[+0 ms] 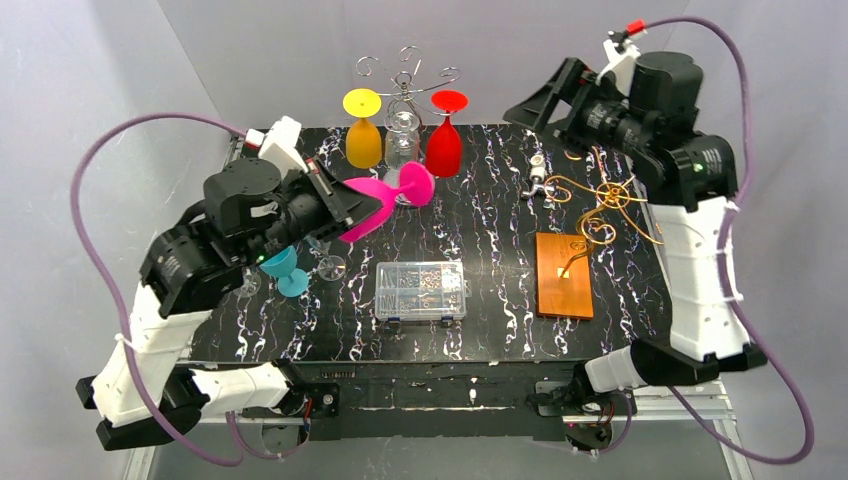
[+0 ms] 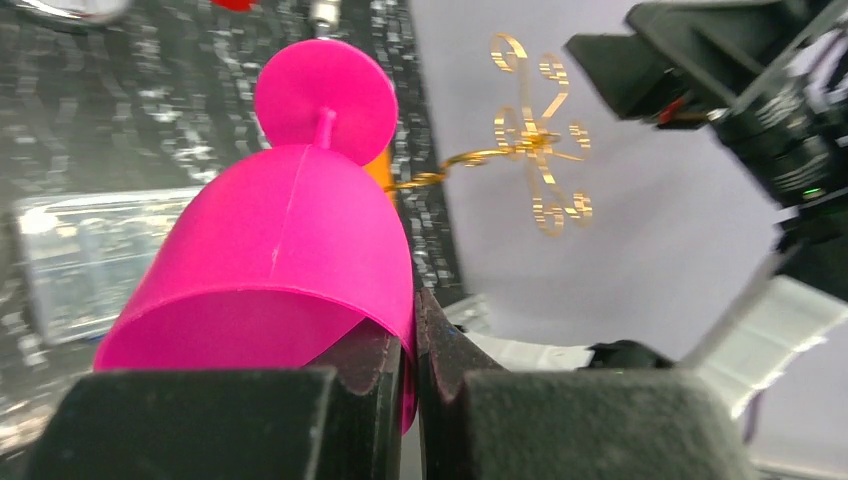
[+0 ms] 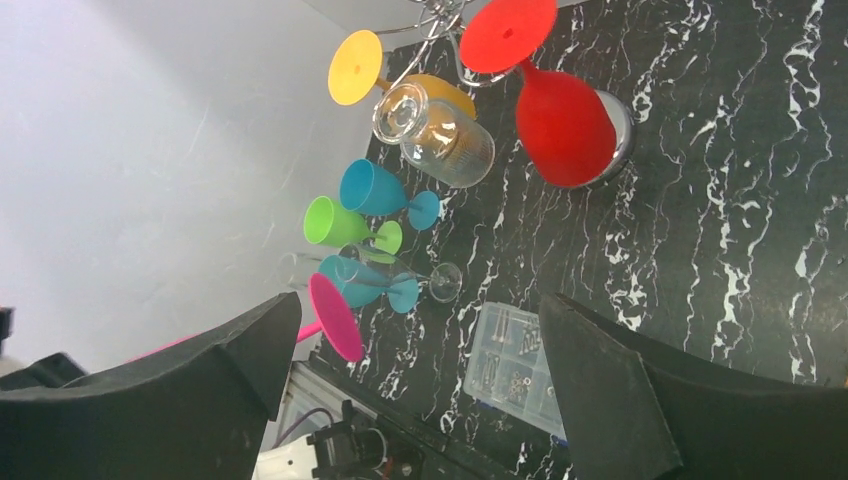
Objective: Take the wine glass off the wine glass rack
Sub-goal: Place the wine glass at the center of the board.
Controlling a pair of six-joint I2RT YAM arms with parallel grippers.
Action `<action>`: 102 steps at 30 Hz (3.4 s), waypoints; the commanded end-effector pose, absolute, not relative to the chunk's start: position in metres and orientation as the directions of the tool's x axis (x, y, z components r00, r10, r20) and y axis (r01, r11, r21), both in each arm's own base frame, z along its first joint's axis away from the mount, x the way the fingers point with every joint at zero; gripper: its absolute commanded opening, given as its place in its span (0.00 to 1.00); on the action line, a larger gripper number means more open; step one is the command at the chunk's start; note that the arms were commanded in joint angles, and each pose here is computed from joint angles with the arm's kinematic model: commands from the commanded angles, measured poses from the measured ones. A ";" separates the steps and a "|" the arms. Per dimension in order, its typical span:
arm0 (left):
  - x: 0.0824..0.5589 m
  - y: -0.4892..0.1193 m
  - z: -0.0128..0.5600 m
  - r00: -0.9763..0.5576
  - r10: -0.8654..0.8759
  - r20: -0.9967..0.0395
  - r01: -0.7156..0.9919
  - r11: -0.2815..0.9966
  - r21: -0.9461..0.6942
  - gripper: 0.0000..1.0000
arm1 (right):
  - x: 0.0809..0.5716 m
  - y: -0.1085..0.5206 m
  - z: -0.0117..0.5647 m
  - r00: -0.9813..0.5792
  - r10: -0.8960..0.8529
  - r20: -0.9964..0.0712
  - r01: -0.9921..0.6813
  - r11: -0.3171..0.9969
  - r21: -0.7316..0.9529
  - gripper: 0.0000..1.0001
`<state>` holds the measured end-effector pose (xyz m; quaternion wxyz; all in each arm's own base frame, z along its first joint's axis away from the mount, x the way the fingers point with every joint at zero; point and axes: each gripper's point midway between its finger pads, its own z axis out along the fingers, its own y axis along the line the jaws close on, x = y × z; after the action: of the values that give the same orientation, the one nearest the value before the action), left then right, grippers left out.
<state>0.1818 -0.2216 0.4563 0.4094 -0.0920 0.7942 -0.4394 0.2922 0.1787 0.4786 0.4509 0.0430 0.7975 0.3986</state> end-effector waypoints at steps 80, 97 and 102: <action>0.461 0.110 0.181 -0.731 -0.576 -0.366 -0.583 0.806 -0.104 0.00 | 0.265 0.241 0.378 -0.483 0.043 -0.875 -0.390 0.884 0.259 0.98; 0.464 0.107 0.160 -0.753 -0.576 -0.317 -0.577 0.810 -0.104 0.02 | 0.268 0.245 0.373 -0.493 0.047 -0.869 -0.382 0.886 0.264 0.98; 0.466 0.106 0.156 -0.756 -0.576 -0.311 -0.575 0.811 -0.106 0.07 | 0.268 0.245 0.372 -0.495 0.046 -0.867 -0.380 0.886 0.264 0.98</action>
<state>0.4719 0.1071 0.1516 0.1724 -0.3115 0.9345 0.0014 0.2663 0.2427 0.3616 0.4758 -0.1067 0.8486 0.2050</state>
